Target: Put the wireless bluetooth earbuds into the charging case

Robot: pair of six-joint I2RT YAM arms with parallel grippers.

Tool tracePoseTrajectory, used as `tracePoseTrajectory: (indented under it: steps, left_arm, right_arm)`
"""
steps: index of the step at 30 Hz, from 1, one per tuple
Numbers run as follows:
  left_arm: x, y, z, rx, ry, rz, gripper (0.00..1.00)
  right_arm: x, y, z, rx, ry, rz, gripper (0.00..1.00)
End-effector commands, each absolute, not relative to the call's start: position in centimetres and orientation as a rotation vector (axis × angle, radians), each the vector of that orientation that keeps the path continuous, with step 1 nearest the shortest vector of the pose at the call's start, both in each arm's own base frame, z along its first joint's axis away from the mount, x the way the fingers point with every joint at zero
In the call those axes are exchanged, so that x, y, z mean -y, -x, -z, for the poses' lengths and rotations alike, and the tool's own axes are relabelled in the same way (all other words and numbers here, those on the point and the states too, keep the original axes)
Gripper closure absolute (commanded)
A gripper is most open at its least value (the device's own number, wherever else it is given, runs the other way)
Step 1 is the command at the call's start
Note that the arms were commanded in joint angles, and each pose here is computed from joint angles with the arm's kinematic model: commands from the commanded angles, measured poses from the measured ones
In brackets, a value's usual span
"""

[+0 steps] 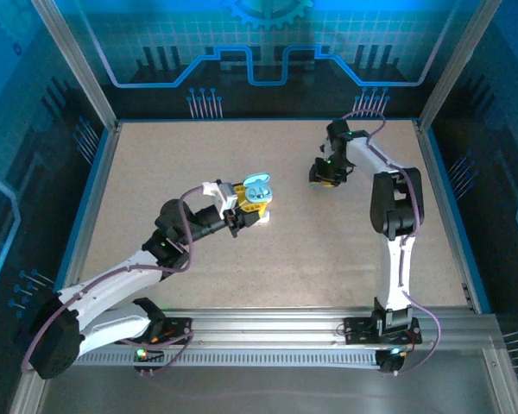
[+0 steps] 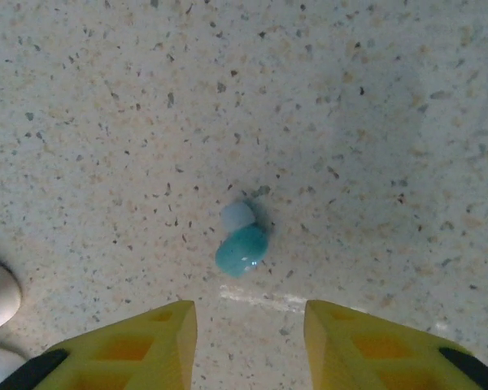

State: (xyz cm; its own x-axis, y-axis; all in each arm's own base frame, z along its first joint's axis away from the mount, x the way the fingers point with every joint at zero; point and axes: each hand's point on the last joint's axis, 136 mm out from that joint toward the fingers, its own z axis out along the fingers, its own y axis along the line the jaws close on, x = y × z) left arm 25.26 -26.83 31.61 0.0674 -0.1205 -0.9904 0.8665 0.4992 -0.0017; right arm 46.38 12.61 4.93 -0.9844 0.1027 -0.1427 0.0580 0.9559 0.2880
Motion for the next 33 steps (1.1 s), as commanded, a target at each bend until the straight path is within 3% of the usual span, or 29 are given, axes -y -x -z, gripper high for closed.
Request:
tracePoseTrajectory:
  steps: [1, 15, 22, 33]
  left_arm:
    - [26.6, -25.0, -31.6, -1.284, -0.739, 0.844, 0.64]
    - [26.5, -24.9, -31.8, -1.278, -0.737, 0.844, 0.64]
    - [26.6, -25.0, -31.8, -1.282, -0.737, 0.842, 0.64]
    - [26.7, -25.1, -32.0, -1.284, -0.738, 0.849, 0.64]
  right_arm:
    - [-13.3, -45.9, -4.3, -3.01, -0.08, -0.324, 0.58]
    - [-13.4, -47.2, -1.5, -3.049, -0.068, -0.127, 0.59]
    - [-13.6, -46.7, -1.0, -3.075, -0.02, -0.077, 0.71]
    - [-14.0, -44.7, -3.2, -3.05, 0.087, -0.067, 0.78]
